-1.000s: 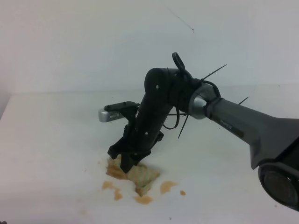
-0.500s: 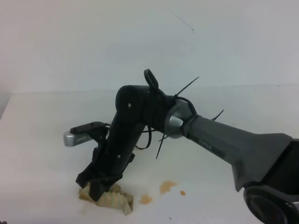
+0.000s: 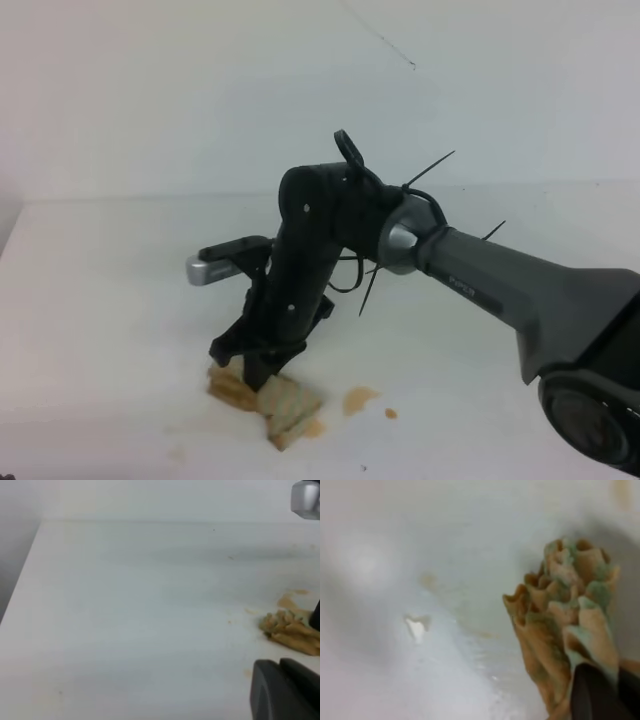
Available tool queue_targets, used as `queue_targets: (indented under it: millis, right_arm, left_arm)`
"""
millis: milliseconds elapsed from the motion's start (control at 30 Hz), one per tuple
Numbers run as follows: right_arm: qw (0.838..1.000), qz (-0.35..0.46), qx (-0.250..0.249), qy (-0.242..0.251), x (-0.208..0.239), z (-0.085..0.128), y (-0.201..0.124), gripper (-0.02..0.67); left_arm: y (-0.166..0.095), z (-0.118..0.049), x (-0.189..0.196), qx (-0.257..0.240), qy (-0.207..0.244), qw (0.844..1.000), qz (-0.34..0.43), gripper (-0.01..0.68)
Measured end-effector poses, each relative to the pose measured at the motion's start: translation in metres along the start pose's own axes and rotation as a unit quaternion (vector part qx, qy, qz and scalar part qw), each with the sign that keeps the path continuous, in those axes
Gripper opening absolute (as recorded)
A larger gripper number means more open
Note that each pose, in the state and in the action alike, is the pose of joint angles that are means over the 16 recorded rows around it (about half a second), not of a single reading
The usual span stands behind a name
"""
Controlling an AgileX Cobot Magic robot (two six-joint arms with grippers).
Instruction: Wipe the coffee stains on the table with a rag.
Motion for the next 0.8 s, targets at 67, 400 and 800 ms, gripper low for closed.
queue_targets:
  millis: [67,400,800]
  right_arm:
    - [1.0,0.005,-0.005,-0.011,0.002,-0.006,-0.003,0.021]
    - [0.997,0.037,-0.01,-0.071,0.017,-0.026,-0.028,0.021]
    - [0.992,0.036,-0.05,-0.107,0.041,-0.069,-0.074,0.021]
  left_arm:
    - [0.0,0.0,0.0,0.0,0.0,1.0,0.0,-0.003]
    - [0.0,0.0,0.0,0.0,0.0,1.0,0.0,-0.002]
    - [0.0,0.0,0.0,0.0,0.0,1.0,0.0,-0.002]
Point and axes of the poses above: a point on each arm's last joint axis where the gripper is mounted, x pointing back along that axis away from the gripper, z along the wrist's bending axis when the last joint is at zero, y = z × x, the point moved 1 cm from there along -x, pointing out along that axis toward the gripper, and after that the axes turned 2 degrees about -x, right-handed, at the moved point
